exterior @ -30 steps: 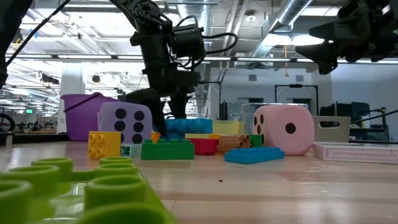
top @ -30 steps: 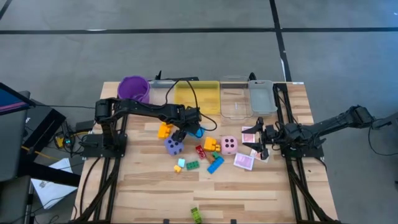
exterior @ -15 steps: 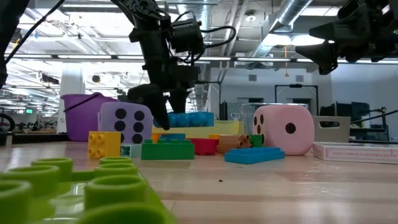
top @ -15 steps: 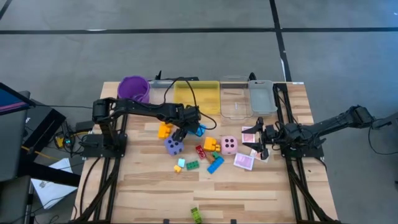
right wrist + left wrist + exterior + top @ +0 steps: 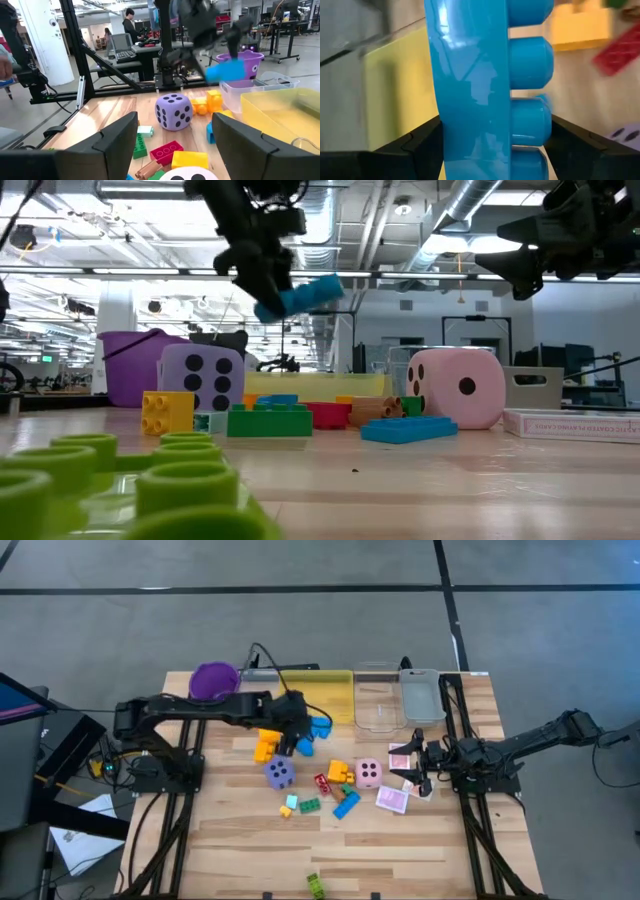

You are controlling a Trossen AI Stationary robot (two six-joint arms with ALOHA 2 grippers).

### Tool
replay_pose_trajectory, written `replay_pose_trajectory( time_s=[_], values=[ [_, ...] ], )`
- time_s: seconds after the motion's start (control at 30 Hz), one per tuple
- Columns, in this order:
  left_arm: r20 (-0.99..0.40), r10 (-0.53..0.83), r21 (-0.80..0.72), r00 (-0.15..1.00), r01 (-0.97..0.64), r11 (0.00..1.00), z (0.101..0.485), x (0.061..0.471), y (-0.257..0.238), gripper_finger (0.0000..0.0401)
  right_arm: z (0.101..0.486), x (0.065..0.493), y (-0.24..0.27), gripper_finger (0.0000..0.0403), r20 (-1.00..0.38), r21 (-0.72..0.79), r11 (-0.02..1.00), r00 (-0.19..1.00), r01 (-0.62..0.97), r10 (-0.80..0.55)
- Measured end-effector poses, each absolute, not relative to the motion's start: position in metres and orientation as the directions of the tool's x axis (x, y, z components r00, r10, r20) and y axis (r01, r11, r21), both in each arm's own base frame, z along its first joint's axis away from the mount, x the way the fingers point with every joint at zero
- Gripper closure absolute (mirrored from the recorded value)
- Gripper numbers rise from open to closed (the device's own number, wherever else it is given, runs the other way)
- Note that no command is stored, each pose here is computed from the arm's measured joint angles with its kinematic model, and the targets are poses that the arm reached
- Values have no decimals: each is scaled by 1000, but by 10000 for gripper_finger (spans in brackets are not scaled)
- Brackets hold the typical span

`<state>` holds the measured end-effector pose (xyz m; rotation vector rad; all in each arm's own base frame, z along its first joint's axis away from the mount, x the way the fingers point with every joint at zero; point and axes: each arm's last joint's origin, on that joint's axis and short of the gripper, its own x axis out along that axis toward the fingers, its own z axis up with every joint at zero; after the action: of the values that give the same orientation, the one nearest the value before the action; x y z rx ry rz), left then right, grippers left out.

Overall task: Pick & Place Toys
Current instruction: Put the large blue game piece into the white transparent bin, then put the small green game piece into the gray bin

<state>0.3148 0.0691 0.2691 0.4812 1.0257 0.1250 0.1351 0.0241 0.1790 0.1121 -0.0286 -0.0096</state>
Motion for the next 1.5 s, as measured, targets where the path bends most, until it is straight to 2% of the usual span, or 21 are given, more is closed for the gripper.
replay_pose_trajectory(
  time_s=[0.13, 0.27, 0.43, 0.5, 0.67, 0.87, 1.13, 1.5],
  values=[
    [-764, 435, 460, 477, -71, 885, 289, 290, 87, 121, 179, 135, 24, 154, 28, 128, 992, 1000, 7, -11],
    [-764, 488, 405, 422, -276, 872, 303, 263, 110, 124, 179, 135, 24, 154, 32, 139, 990, 999, 7, -12],
    [-770, 539, 279, 342, -579, 766, 312, 234, 139, 123, 182, 135, 24, 154, 58, 153, 988, 998, 7, -16],
    [-798, 519, 199, 305, -681, 705, 310, 223, 149, 123, 183, 135, 24, 154, 67, 171, 985, 998, 5, -17],
    [-896, 370, 9, 246, -822, 569, 297, 200, 171, 122, 185, 135, 23, 154, 93, 195, 981, 995, 23, -41],
    [-927, 316, -41, 204, -890, 453, 283, 193, 192, 123, 186, 135, 23, 154, 97, 201, 979, 994, 26, -46],
    [-958, 232, -47, 169, -889, 455, 259, 205, 203, 121, 186, 135, 23, 154, 103, 184, 983, 994, 27, -47],
    [-960, 229, -32, 162, -875, 482, 255, 208, 204, 48, 186, 135, 23, 154, 99, 184, 983, 994, 28, -47]
  ],
)
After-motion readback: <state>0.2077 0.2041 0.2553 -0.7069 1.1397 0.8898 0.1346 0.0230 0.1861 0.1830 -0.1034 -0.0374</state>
